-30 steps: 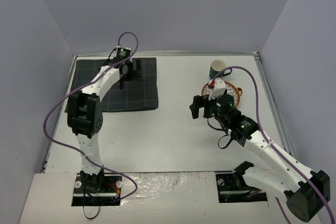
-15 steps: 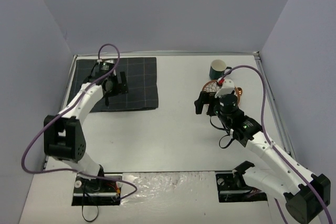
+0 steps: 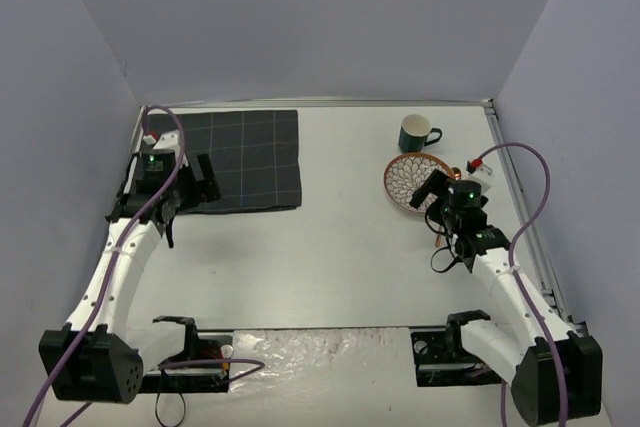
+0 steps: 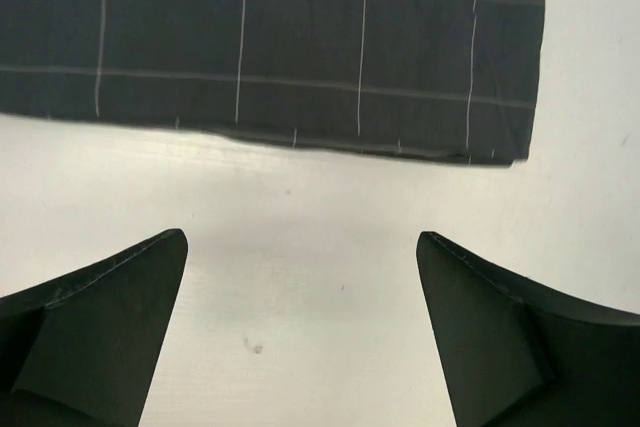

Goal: Set the dinner table for one person

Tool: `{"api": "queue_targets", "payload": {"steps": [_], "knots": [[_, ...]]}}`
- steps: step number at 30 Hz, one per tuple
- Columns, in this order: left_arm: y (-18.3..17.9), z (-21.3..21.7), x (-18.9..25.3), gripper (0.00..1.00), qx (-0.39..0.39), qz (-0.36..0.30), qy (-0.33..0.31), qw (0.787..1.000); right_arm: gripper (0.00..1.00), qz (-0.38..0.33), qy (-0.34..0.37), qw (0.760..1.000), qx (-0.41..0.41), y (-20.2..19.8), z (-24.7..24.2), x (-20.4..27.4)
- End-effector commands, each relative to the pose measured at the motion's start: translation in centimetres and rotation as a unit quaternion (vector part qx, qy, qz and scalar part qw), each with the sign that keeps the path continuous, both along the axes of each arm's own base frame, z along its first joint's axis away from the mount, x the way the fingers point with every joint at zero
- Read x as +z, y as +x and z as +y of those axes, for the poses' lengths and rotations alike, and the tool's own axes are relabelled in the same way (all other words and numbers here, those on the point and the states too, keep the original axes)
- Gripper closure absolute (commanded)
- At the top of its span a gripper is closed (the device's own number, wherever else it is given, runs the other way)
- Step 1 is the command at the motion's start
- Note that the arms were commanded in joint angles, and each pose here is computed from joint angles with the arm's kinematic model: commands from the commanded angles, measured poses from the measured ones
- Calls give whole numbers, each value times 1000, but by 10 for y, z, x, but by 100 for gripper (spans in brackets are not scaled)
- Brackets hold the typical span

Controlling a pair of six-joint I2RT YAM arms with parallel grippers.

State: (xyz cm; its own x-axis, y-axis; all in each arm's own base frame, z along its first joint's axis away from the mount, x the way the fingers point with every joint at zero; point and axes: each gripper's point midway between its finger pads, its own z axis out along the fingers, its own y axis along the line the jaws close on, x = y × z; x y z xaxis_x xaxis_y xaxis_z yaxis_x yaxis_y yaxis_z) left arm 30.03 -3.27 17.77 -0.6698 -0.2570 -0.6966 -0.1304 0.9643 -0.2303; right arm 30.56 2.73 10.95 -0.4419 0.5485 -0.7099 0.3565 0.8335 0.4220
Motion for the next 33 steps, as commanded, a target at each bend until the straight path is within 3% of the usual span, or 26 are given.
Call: {"api": "queue_targets", "payload": {"steps": [1,23,33], "knots": [[5,-2,17,3,-15,-39,-7,999,3,-39,85,995,-22,21,2,4],[-2,1,21,3,-3,-48,-16,999,26,-34,174,978,-112,59,-14,-54],[-2,-2,19,3,-7,-46,-22,999,51,-8,182,969,-167,44,-26,-91]]}}
